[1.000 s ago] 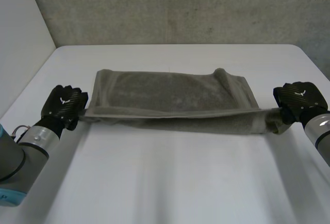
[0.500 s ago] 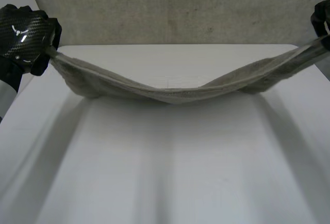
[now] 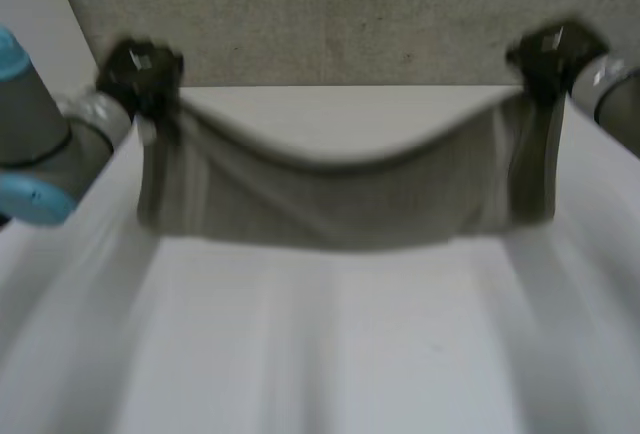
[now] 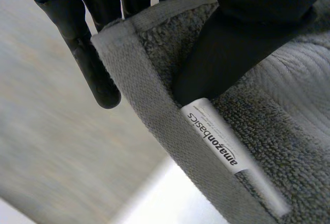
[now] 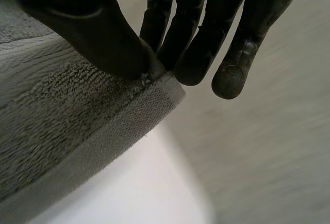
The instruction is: Fold the towel.
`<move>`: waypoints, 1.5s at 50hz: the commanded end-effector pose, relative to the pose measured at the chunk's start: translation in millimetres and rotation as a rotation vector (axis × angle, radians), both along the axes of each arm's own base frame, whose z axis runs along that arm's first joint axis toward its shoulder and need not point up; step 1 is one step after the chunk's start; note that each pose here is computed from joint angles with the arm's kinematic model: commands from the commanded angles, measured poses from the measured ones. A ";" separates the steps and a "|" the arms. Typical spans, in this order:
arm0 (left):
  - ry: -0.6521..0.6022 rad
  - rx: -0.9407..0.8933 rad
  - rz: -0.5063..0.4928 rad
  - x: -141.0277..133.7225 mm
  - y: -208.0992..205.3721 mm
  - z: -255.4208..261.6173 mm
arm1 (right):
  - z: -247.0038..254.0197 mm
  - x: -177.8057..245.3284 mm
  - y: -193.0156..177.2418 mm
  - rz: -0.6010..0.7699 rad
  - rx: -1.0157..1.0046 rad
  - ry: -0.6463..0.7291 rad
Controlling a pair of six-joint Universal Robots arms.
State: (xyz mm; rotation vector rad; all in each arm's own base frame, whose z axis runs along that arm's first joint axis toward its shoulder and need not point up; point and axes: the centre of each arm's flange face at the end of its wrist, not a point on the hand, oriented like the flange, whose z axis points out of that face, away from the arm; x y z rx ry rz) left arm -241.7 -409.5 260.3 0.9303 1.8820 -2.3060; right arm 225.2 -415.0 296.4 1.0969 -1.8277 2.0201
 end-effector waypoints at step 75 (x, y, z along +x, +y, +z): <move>0.133 0.447 -0.114 65.0 64.0 -112.6 | -78.4 -59.9 48.3 0.042 0.399 -0.033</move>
